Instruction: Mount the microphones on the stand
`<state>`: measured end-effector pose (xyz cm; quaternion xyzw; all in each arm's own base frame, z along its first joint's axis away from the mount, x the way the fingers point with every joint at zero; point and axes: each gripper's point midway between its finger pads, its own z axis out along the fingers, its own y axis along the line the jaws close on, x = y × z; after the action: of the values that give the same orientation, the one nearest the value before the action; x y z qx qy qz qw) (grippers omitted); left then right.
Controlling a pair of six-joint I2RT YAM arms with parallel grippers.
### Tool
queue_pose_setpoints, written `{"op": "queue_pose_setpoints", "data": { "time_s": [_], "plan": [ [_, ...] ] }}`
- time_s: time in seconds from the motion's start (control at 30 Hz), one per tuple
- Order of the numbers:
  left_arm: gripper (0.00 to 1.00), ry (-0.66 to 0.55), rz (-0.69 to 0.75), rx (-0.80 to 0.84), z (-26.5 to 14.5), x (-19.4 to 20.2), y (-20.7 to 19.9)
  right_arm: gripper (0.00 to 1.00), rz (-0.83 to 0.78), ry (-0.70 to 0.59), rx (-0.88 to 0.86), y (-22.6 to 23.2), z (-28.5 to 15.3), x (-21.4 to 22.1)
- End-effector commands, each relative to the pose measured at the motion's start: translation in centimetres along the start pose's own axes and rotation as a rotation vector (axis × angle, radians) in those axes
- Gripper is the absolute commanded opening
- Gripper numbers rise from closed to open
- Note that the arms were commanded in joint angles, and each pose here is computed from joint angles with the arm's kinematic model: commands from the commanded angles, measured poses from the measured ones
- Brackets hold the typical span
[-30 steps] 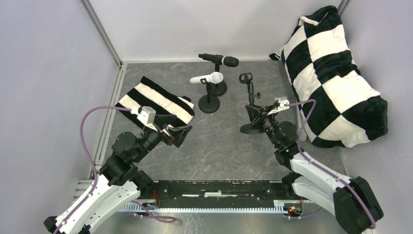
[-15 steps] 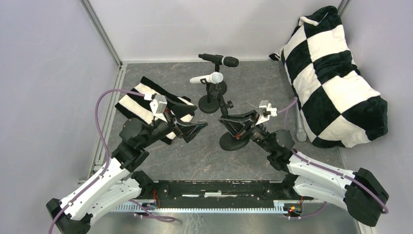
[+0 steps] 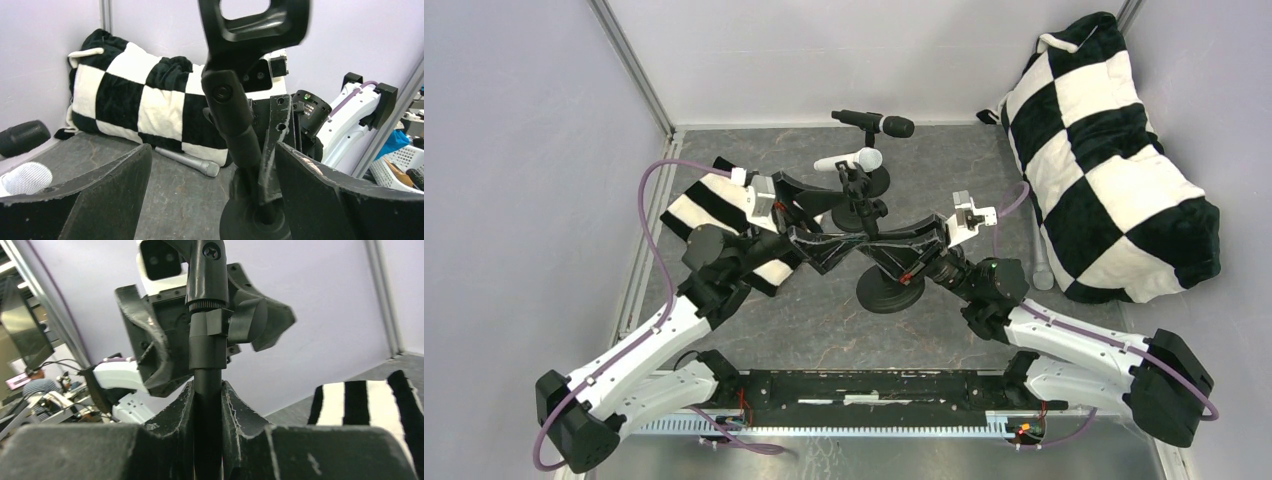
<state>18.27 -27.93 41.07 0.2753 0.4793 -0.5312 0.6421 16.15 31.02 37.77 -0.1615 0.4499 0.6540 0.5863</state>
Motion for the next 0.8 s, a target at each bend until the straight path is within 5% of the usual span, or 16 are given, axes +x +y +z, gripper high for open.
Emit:
{"op": "queue_pose_setpoints", "data": {
  "time_s": [0.0, 0.3, 0.57, 0.63, 0.77],
  "plan": [
    [0.95, -0.108, 0.038, 0.153, 1.3, -4.3, -3.1, 0.0, -0.002, -0.128, -0.195, 5.4, 1.4, -4.6],
    [0.8, -0.1, 0.025, 0.228, 2.1, -4.6, -4.3, 0.0, 0.014, -0.108, -0.213, 6.0, 1.6, -3.9],
    [0.43, -0.053, -0.003, 0.264, 2.7, -3.0, -4.8, 0.02, 0.019, -0.11, -0.208, 5.9, 1.8, -3.7],
    [0.25, -0.043, -0.008, 0.261, 2.7, -2.6, -4.8, 0.09, 0.015, -0.107, -0.195, 5.6, 1.7, -3.5],
    [0.07, -0.017, -0.014, 0.238, 2.4, -1.8, -4.4, 0.29, -0.018, -0.098, -0.131, 4.3, 1.2, -3.1]
  ]
}}
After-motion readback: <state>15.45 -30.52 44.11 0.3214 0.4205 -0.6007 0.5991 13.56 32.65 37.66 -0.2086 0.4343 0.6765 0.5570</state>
